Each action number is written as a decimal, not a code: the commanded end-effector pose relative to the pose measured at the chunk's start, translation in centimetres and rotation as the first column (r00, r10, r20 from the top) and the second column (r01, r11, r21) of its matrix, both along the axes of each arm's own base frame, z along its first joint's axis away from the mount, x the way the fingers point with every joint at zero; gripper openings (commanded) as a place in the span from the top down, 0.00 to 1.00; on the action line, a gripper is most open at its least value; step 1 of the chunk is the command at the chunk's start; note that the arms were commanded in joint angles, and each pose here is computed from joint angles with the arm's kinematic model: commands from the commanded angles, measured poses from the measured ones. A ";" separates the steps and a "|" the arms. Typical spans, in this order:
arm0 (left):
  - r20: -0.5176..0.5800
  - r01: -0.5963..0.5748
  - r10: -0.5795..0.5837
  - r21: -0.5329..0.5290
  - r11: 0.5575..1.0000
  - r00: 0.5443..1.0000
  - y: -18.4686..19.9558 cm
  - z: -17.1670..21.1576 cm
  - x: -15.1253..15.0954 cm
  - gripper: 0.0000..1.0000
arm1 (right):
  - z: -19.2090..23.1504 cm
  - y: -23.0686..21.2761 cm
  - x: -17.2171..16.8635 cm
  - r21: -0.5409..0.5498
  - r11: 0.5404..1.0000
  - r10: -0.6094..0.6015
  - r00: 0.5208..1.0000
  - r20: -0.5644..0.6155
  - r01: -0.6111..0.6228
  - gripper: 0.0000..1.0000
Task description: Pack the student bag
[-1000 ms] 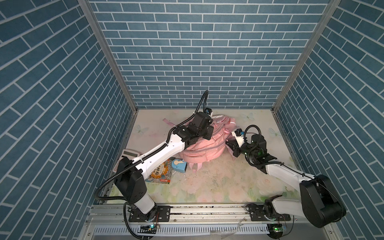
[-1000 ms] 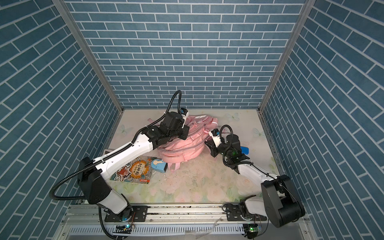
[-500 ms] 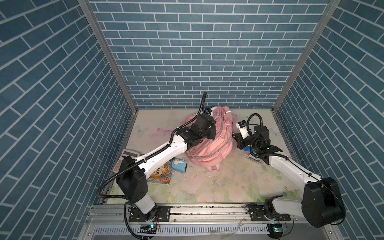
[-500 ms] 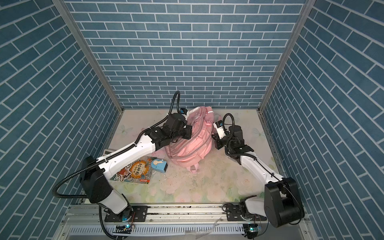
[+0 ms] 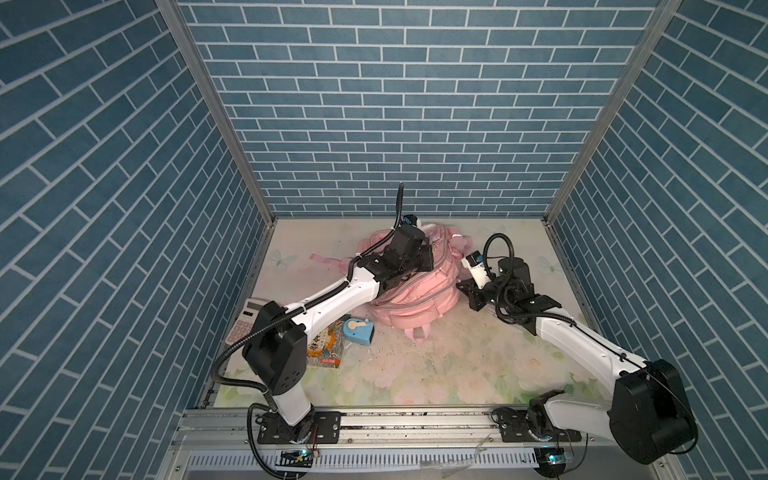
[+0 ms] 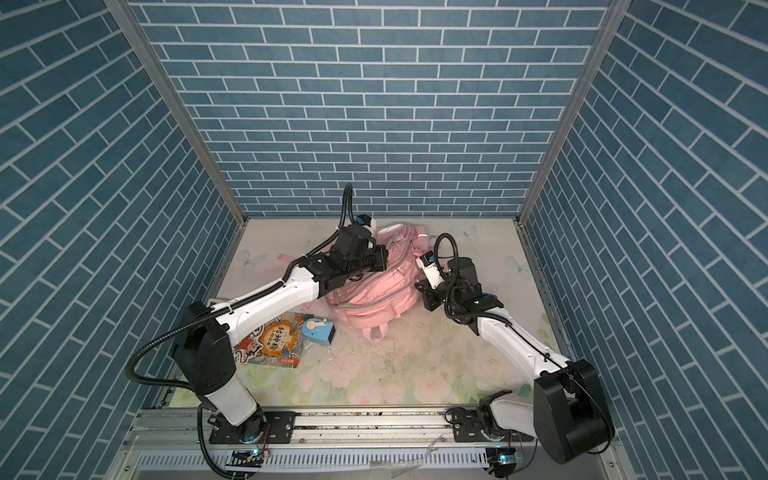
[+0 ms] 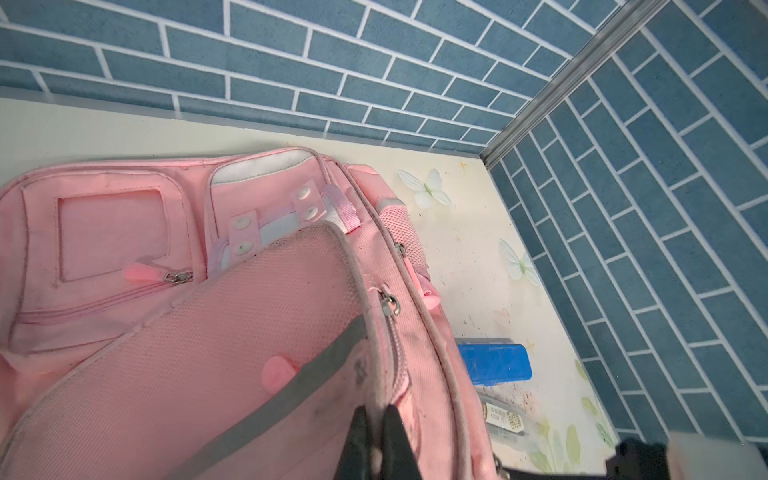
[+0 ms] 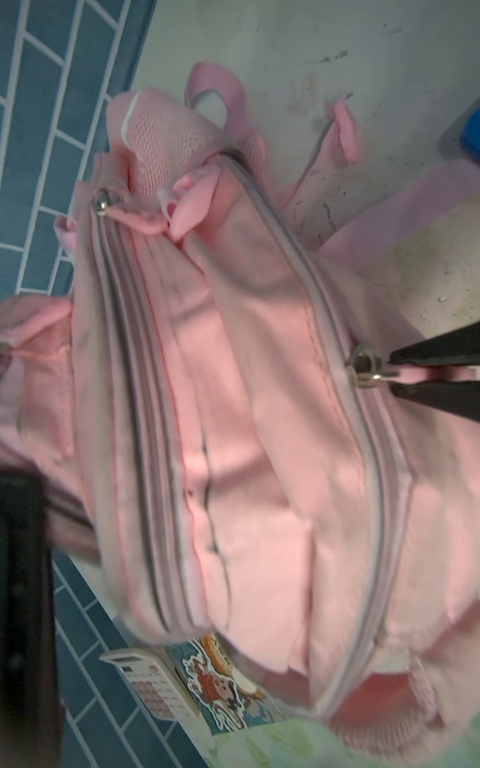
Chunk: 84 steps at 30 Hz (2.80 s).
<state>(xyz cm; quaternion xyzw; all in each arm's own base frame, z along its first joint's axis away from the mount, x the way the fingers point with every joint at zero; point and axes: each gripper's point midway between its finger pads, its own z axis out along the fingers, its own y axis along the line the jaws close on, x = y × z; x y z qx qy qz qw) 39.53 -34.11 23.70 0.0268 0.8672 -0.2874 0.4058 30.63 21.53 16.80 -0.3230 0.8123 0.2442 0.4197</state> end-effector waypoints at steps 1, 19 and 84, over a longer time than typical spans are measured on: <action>0.114 -0.087 0.108 -0.178 0.980 0.988 -0.5 5.1 2.5 1.00 | 1.1 1.4 -2.1 0.056 0.994 0.093 0.996 0.006 -0.093 1.00; 0.168 -0.012 0.026 -0.083 0.996 0.985 -3.2 5.1 2.4 1.00 | 1.8 3.3 -4.4 0.236 0.969 0.084 0.996 -0.009 -0.080 1.00; -0.084 0.049 -0.041 0.099 0.994 0.996 0.7 -4.9 0.6 1.00 | -1.3 3.4 -6.1 0.117 0.989 0.096 0.994 -0.057 -0.089 1.00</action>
